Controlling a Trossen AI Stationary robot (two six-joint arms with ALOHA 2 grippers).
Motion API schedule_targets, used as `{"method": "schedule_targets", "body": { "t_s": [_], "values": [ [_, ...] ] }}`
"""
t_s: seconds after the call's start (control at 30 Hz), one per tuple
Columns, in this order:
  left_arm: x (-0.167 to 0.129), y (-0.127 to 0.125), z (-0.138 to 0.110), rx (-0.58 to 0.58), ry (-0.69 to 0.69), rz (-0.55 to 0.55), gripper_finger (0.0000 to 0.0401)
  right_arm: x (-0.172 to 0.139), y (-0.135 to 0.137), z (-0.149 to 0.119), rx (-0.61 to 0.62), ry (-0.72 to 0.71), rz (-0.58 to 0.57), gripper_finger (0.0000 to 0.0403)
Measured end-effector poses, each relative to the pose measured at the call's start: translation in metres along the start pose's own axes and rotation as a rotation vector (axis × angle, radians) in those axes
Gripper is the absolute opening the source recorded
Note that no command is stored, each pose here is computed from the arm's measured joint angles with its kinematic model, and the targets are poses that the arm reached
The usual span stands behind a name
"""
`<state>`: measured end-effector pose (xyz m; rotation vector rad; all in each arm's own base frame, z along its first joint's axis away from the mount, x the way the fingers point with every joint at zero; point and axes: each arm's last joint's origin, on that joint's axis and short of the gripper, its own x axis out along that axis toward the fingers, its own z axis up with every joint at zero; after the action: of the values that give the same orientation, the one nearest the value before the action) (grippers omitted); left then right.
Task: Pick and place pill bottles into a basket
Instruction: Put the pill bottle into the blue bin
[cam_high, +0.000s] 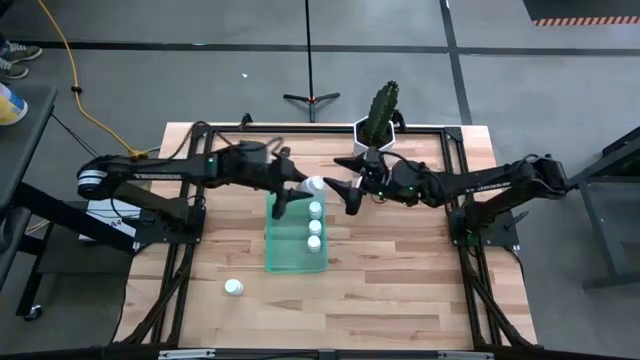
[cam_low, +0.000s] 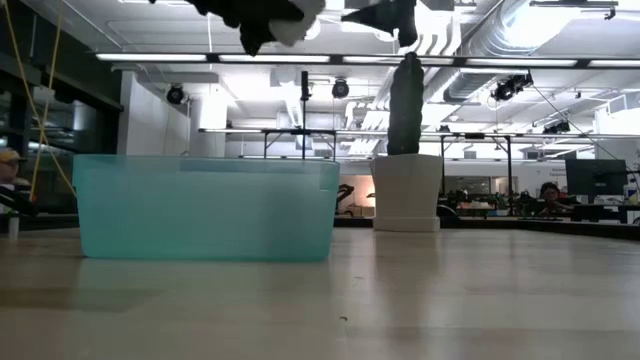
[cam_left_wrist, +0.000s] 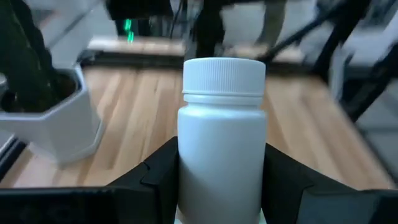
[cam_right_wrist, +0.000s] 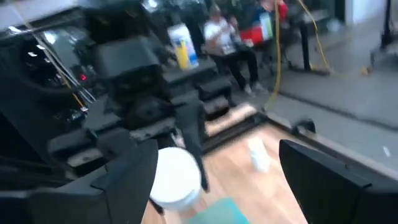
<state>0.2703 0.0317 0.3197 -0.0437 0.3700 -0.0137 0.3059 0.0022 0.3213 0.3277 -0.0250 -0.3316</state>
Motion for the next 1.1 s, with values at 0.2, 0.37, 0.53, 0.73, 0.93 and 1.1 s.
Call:
{"method": "schedule_targets", "body": {
  "t_s": [0.2,0.37,0.53,0.73,0.93,1.1],
  "values": [
    [-0.021,0.010,-0.005,-0.120,-0.308,-0.096,0.0201,0.000,-0.001,0.001,-0.023,0.010,0.051,0.0325],
    [-0.017,0.009,-0.016,-0.179,-0.434,-0.148,0.0201,0.003,-0.003,0.009,0.001,-0.041,0.122,0.0325],
    [-0.007,0.005,-0.018,-0.186,-0.443,-0.122,0.0201,0.004,-0.008,0.015,0.010,-0.068,0.165,0.0325],
    [-0.001,0.008,-0.015,-0.183,-0.514,-0.107,0.0201,0.007,-0.015,0.017,0.025,-0.056,0.183,0.0326],
    [-0.001,0.008,-0.010,-0.201,-0.576,-0.106,0.0202,0.008,-0.018,0.016,0.029,-0.018,0.237,0.0326],
    [-0.006,0.008,-0.004,-0.211,-0.659,-0.096,0.0202,0.008,-0.019,0.012,0.021,0.033,0.252,0.0326]
  ]
}}
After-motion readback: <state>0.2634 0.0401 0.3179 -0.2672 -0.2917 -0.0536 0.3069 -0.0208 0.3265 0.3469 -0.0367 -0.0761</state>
